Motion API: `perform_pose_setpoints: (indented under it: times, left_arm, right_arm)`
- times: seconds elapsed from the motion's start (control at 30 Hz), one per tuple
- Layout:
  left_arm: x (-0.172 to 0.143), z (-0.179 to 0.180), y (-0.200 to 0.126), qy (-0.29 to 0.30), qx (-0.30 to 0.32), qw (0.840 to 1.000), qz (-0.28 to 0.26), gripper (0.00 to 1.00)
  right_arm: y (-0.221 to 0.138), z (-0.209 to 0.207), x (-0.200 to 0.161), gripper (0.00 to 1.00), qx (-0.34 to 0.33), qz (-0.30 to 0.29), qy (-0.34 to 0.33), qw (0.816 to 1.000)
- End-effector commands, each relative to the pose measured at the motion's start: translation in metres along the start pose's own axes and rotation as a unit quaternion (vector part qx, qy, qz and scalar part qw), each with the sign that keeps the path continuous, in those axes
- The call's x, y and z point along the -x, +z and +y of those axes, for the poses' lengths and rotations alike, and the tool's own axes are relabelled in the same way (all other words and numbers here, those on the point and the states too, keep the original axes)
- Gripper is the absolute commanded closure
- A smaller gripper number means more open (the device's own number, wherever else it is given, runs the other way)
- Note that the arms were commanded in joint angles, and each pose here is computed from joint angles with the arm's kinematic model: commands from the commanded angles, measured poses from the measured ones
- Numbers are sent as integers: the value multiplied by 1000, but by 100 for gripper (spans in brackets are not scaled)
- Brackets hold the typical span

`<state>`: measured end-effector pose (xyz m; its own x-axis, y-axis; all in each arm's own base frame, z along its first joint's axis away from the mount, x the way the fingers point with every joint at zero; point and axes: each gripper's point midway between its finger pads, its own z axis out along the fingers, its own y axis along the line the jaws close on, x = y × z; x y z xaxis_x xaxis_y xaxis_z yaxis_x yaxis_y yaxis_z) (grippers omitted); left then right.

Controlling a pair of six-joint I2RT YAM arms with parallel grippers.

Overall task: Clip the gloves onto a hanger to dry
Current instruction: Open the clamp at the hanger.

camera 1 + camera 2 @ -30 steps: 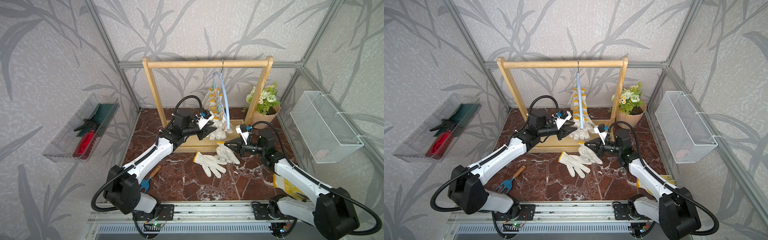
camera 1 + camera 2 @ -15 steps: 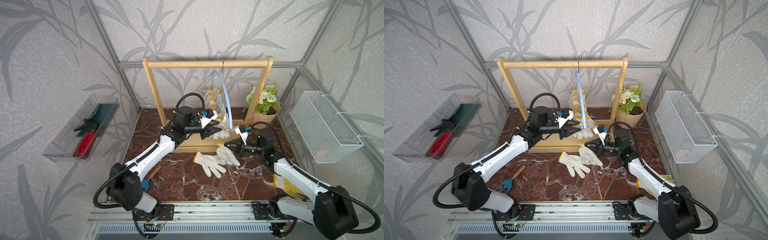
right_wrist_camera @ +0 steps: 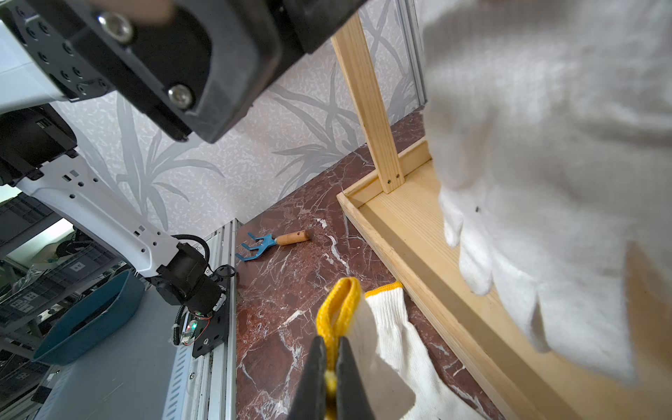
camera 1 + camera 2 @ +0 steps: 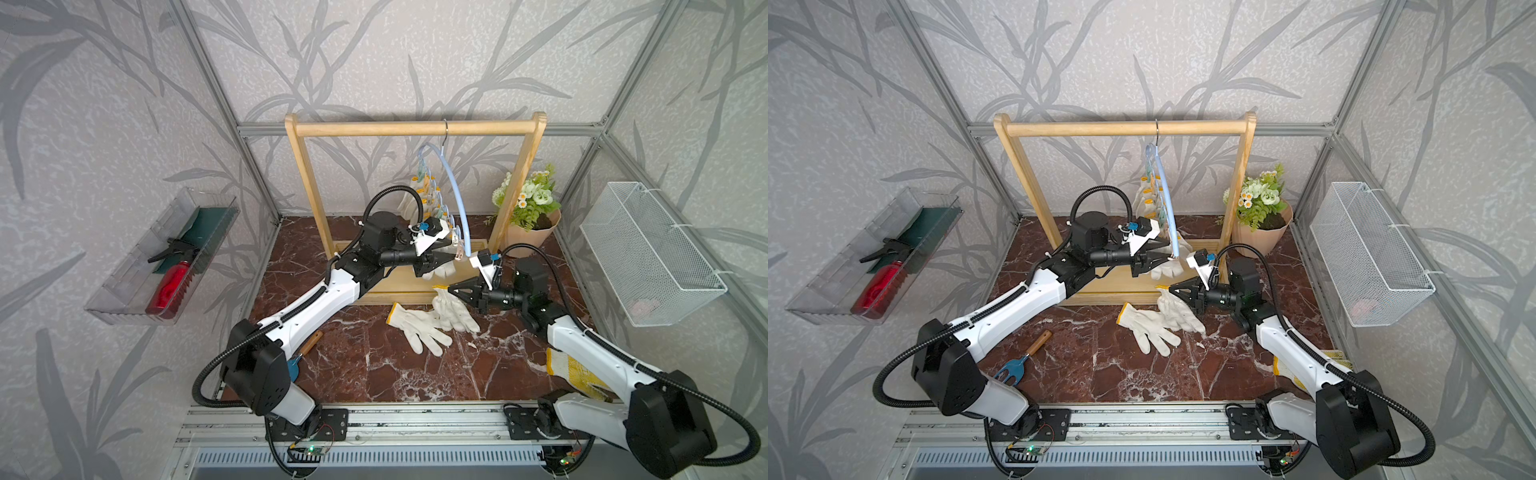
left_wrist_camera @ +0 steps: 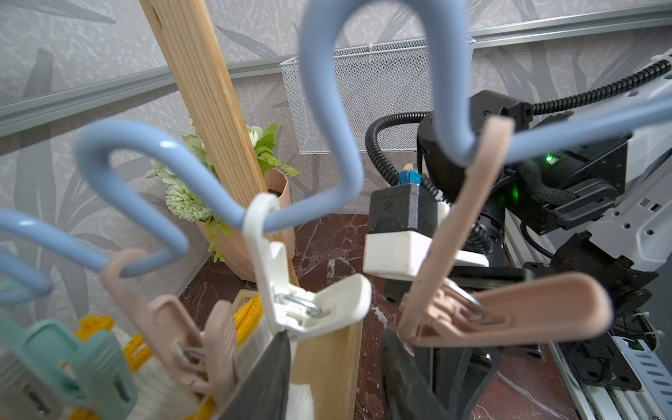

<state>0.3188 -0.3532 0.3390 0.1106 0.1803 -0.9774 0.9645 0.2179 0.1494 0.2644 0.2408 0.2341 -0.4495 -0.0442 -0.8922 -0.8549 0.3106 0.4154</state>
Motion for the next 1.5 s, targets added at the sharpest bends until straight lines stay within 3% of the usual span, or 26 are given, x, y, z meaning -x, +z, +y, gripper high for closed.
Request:
perform_pose_setpoints:
  times: [0.0,0.6,1.07,1.33,1.47]
  left_arm:
    - [26,5,1,28,10,999,-36,58]
    - [40,-1,15,37,-14,997,-69,50]
    - [53,15,34,55,61,993,-87,50]
    - [65,17,36,56,71,990,-109,54]
    - [64,16,39,54,66,990,-107,53]
  right_arm:
    - [-3,5,13,100,3,-10,-22,1000]
    - [-4,8,12,100,6,-9,-26,1000]
    - [-10,11,9,100,-5,-6,-37,999]
    - [-12,13,9,100,-8,-10,-36,999]
    - [-18,1,4,100,-58,-10,-33,998]
